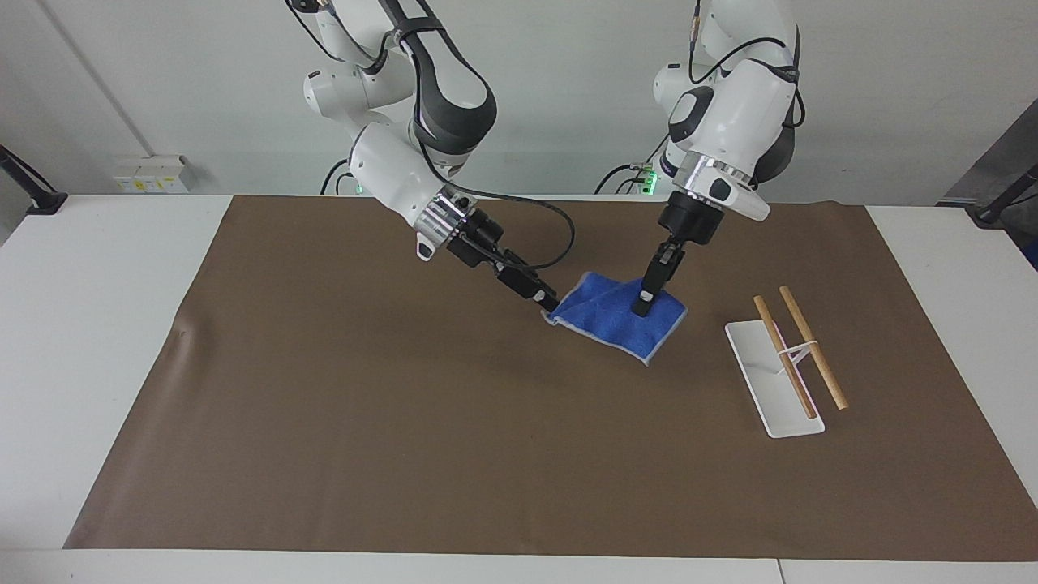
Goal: Right arm passes towel to left arm to hang
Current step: 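Carry the towel to the sticks while the right gripper releases and withdraws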
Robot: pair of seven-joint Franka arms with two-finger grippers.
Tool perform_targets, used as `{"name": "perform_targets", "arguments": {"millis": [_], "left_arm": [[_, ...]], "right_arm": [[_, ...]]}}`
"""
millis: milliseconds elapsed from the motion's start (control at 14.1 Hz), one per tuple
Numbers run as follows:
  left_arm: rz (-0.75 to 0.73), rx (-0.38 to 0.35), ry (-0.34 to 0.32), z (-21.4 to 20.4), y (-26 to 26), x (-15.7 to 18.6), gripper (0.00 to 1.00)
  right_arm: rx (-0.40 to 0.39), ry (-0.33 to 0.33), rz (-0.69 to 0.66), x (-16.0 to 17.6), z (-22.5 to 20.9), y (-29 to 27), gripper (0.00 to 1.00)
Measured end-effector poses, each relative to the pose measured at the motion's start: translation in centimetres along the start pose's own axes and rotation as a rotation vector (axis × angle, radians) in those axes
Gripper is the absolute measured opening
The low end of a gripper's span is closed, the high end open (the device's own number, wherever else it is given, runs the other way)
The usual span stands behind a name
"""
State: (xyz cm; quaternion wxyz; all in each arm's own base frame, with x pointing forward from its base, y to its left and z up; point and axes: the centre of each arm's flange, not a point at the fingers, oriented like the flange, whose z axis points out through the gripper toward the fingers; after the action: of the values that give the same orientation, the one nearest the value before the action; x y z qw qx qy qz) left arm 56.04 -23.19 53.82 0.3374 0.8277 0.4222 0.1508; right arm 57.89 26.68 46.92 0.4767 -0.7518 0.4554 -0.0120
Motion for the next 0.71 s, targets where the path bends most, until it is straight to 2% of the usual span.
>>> {"name": "perform_targets", "arguments": {"millis": [213,355,568,639,710], "left_arm": [[-0.022,0.022,0.047,-0.2,-1.7,4.7,0.02],[-0.046,0.048,0.076,-0.3,-3.4,7.9,0.02],[-0.065,0.093,0.118,-0.6,-6.7,12.7,0.02],[-0.07,0.103,0.136,-1.0,-7.8,14.5,0.02],[-0.073,0.11,0.152,-1.4,-8.7,16.1,0.02]], "right_arm": [[-0.12,0.126,-0.315,2.2,-0.2,1.0,0.99],[-0.245,0.197,-0.55,5.4,-1.2,1.8,1.0],[-0.526,0.224,-0.832,9.3,-2.9,3.0,1.0],[-0.624,0.236,-0.908,10.3,-4.0,2.9,1.0],[-0.688,0.24,-0.94,10.8,-5.2,2.5,1.0]]}}
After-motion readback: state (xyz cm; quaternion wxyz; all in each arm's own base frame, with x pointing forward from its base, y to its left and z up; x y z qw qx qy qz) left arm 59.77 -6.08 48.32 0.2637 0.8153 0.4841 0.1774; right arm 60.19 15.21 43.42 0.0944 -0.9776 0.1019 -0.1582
